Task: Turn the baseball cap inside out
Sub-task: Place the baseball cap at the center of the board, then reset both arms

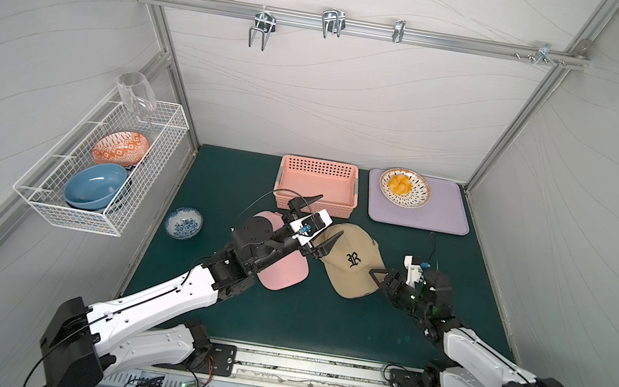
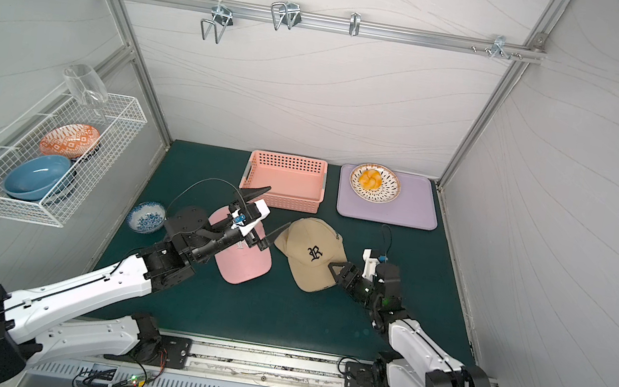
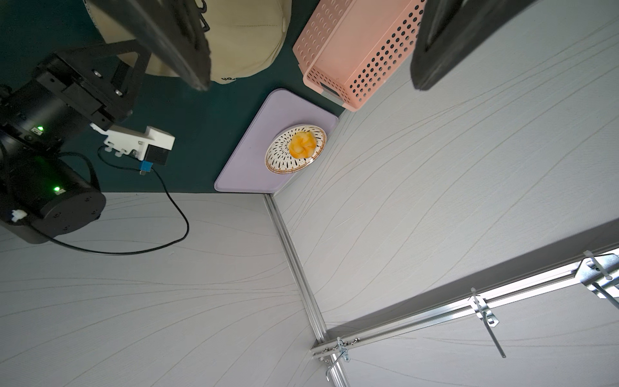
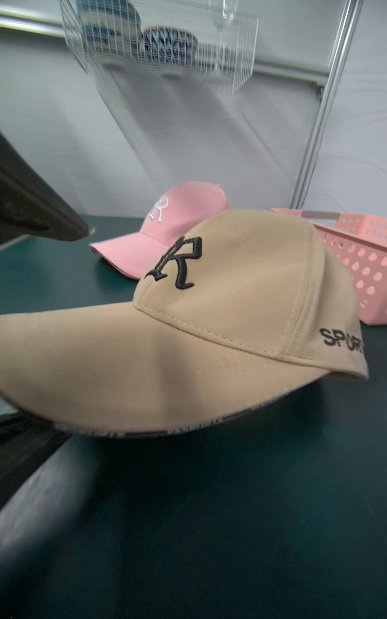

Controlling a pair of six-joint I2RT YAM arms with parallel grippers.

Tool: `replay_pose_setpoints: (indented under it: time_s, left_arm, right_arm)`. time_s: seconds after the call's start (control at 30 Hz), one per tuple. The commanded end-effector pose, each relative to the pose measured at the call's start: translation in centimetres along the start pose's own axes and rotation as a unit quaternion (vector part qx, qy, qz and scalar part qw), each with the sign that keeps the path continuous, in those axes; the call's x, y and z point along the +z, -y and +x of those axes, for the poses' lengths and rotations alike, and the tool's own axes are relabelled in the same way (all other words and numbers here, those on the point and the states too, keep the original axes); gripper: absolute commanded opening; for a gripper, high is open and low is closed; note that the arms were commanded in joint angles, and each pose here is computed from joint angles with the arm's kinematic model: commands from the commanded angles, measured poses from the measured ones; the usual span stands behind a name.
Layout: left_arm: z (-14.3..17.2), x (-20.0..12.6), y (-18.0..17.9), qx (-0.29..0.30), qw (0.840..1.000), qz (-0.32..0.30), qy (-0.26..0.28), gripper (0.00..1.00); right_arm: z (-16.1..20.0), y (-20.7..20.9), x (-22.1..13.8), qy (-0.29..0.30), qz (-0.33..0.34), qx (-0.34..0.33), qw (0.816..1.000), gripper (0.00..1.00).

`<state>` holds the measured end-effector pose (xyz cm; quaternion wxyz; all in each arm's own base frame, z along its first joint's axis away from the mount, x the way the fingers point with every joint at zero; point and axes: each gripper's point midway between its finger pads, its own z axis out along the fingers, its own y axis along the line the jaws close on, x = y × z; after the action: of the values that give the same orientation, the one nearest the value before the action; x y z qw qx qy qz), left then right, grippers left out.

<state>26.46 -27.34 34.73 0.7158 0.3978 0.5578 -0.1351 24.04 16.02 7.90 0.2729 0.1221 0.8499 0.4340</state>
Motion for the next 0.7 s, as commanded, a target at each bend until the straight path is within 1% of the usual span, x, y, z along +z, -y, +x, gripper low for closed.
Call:
replay_pose_setpoints:
  time_s: [0.0,0.03,0.1,0.2,0.23,0.3,0.37,0.43,0.5,0.57,0.63,0.67]
  left_arm:
    - [-2.6,0.0,-3.0,-0.006,0.998,-0.057,0.02,1.0]
    - [-2.1,0.0,-4.1,-0.013,0.996,-0.09,0.009,1.0]
    - [-1.5,-0.1,-5.6,-0.016,0.991,-0.133,-0.005,1.0]
    - [-0.5,-0.4,-7.1,-0.018,0.984,-0.178,-0.028,1.0]
    - [-0.1,-0.6,-7.8,-0.024,0.979,-0.199,-0.038,1.0]
    - [0.9,-1.4,-10.2,-0.054,0.96,-0.269,-0.062,1.0]
    - [3.0,-3.1,-12.8,-0.103,0.925,-0.35,-0.104,1.0]
    - [5.4,-4.9,-15.1,-0.159,0.889,-0.403,-0.149,1.0]
    - [8.2,-7.4,-17.1,-0.194,0.85,-0.449,-0.195,1.0]
    - [10.4,-9.8,-18.6,-0.2,0.819,-0.489,-0.225,1.0]
    - [12.6,-12.5,-19.9,-0.188,0.784,-0.536,-0.252,1.0]
    - [13.7,-13.7,-20.4,-0.184,0.769,-0.553,-0.263,1.0]
  right_arm:
    - [0.5,5.1,-2.0,0.012,0.159,0.008,0.987,0.98]
    - [0.3,6.2,-3.1,0.022,0.206,0.005,0.978,0.99]
    - [-0.3,6.8,-4.4,0.042,0.258,-0.01,0.965,0.99]
    - [-1.7,6.5,-5.8,0.079,0.305,-0.046,0.948,0.99]
    - [-2.4,6.2,-6.2,0.093,0.317,-0.058,0.942,0.99]
    - [-4.0,5.3,-6.9,0.119,0.337,-0.083,0.93,0.99]
    - [-5.6,4.4,-7.4,0.141,0.352,-0.101,0.92,0.99]
    - [-7.5,3.7,-8.1,0.167,0.376,-0.122,0.903,0.99]
    - [-9.5,2.6,-8.5,0.192,0.393,-0.147,0.887,0.99]
    - [-11.4,2.3,-9.2,0.212,0.42,-0.16,0.868,0.99]
    - [-13.3,2.2,-9.6,0.22,0.436,-0.16,0.858,0.99]
    - [-14.2,2.4,-9.6,0.222,0.441,-0.156,0.855,0.99]
